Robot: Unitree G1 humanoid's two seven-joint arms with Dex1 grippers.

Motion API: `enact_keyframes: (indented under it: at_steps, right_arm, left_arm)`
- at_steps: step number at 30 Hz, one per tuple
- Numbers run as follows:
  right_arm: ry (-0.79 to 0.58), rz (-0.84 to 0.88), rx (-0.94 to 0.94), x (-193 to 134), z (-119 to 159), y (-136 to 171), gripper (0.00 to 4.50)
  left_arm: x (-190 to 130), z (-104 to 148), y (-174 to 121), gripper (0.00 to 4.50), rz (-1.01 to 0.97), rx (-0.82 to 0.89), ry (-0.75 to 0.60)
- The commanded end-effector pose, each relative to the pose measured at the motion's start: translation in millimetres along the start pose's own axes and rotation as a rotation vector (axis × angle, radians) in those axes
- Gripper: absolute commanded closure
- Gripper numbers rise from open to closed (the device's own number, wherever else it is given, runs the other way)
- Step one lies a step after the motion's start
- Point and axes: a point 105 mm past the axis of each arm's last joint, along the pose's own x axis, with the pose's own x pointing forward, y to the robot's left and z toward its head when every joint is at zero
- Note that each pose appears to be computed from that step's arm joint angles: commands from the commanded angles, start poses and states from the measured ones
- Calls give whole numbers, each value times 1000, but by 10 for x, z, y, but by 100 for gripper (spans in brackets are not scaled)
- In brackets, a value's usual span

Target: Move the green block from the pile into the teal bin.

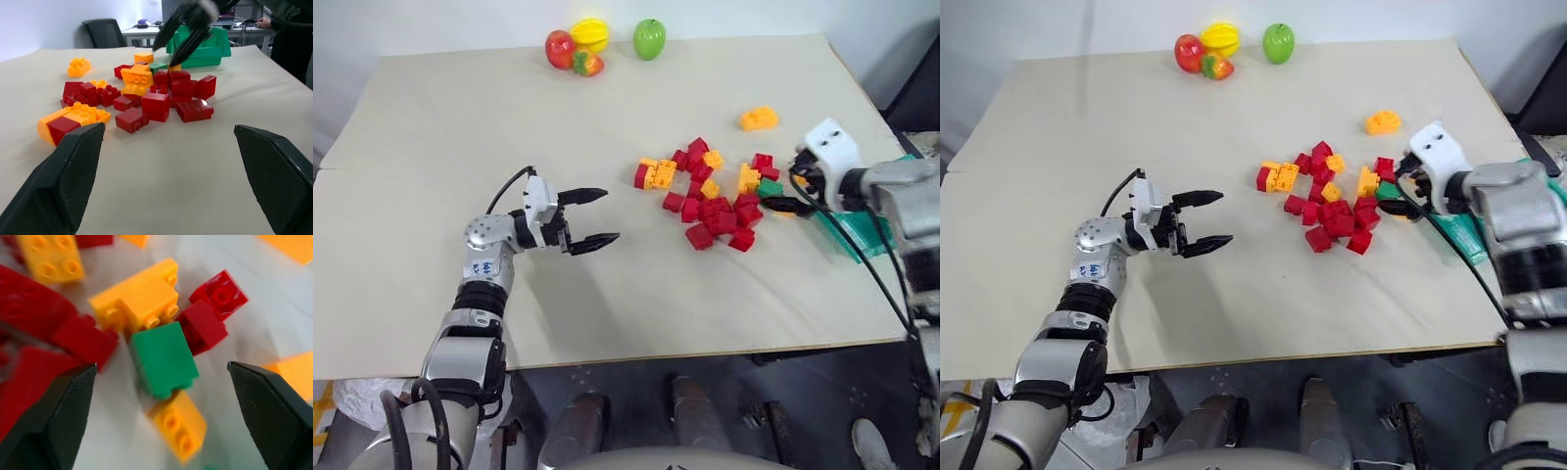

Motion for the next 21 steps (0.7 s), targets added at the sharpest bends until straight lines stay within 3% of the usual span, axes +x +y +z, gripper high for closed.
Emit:
enact_keyframes:
  at_steps: [1, 6, 9, 12, 16, 21]
  right_arm:
    - [14, 21, -46, 98, -12, -35, 5]
    - [37, 65, -31, 209, -72, 7, 5]
    - [11, 67, -11, 205, -45, -9, 67]
    - [-18, 85, 5, 178, 15, -8, 177]
    - [-112, 106, 27, 47, 209, -23, 286]
    - [-221, 49, 5, -393, 411, -37, 298]
  left_arm:
    - [-60, 107, 32, 0, 21, 44, -18]
    - [-98, 112, 13, 0, 38, 49, -17]
    - [-114, 112, -7, 0, 44, 50, -16]
    - [-118, 112, -18, 0, 46, 48, -16]
    - [-74, 115, -51, 0, 30, 40, -18]
    - [131, 144, -67, 0, -3, 47, -2]
